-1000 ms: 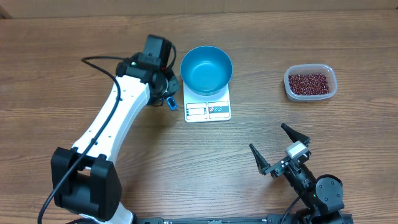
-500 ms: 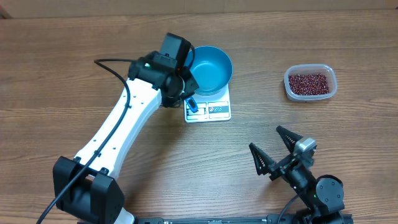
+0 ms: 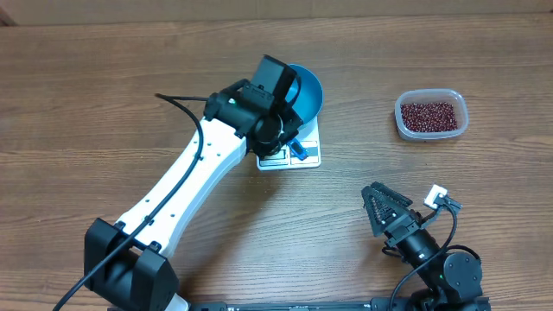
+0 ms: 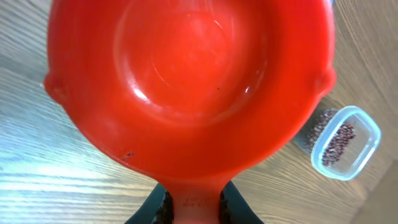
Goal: Scoop item into bowl and weigh 150g on scale
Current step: 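Lift the red scoop with the left gripper toward the scale, then grasp the scoop handle with the right gripper from the left gripper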
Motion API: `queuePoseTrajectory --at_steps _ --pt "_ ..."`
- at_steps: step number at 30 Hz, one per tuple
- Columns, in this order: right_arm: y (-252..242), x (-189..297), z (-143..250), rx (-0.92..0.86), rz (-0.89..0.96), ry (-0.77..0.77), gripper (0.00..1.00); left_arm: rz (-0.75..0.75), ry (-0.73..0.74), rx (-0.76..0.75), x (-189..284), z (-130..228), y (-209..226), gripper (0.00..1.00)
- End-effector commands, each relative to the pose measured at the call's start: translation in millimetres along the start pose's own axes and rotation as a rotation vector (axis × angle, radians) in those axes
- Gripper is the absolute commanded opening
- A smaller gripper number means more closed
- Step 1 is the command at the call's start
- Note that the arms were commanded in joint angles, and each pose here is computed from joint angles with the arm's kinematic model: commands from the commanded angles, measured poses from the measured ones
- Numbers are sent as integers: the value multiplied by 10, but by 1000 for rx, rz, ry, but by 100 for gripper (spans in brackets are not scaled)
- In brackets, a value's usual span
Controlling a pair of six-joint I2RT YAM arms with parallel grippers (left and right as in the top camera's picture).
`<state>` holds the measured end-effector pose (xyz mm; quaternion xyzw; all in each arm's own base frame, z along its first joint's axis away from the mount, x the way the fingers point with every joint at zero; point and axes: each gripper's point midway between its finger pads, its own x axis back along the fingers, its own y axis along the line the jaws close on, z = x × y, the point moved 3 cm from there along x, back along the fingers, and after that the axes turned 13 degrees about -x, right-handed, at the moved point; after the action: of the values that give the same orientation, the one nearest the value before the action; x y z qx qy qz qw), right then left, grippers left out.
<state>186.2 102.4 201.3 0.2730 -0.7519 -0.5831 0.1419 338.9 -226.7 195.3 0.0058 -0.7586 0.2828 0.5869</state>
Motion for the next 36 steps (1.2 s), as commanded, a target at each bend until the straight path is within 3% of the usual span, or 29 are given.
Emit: queuePoseTrajectory --at_steps 1,10,24,32,36 --pt "32 2 45 8 -29 28 100 54 -23 71 161 -22 -131 4" --pt "89 -64 43 127 -5 60 100 151 55 63 179 66 -299 4" --pt "85 -752 45 272 133 325 100 225 134 90 212 153 -424 4" --pt "47 -1193 54 250 44 416 82 251 169 85 229 198 -464 4" --pt "-76 -1284 65 213 47 424 68 254 174 84 231 206 -470 4"
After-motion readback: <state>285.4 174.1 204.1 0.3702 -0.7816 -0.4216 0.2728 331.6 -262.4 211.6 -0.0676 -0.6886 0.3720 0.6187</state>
